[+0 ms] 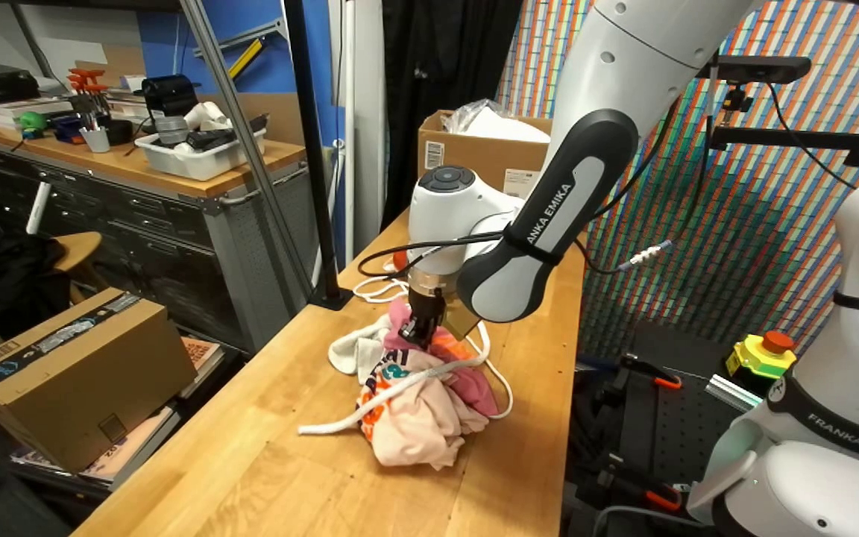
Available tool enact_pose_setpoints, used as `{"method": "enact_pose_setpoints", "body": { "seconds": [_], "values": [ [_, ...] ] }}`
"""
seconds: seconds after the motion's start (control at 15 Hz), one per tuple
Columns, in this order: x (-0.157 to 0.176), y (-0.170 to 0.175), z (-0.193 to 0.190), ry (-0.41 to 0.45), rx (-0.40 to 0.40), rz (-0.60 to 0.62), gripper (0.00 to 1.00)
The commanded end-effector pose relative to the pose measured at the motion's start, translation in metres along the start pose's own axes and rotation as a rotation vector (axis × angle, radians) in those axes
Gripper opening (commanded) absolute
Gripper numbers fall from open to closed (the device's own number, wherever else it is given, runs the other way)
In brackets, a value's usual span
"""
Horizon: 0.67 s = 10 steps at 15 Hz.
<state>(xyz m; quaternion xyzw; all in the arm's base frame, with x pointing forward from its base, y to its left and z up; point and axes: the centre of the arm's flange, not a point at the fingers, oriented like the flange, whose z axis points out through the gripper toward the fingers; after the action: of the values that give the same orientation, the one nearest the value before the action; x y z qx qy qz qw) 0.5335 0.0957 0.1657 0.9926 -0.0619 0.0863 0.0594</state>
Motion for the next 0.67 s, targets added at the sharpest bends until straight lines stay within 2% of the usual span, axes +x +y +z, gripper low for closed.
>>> {"method": "enact_pose_setpoints", "body": {
  "seconds": [0.0, 0.6],
  "values": [
    [0.008, 0.001, -0.028, 0.049, -0.022, 0.017, 0.06],
    [0.032, 0.019, -0.126, 0.284, -0.035, 0.093, 0.06]
  ]
}}
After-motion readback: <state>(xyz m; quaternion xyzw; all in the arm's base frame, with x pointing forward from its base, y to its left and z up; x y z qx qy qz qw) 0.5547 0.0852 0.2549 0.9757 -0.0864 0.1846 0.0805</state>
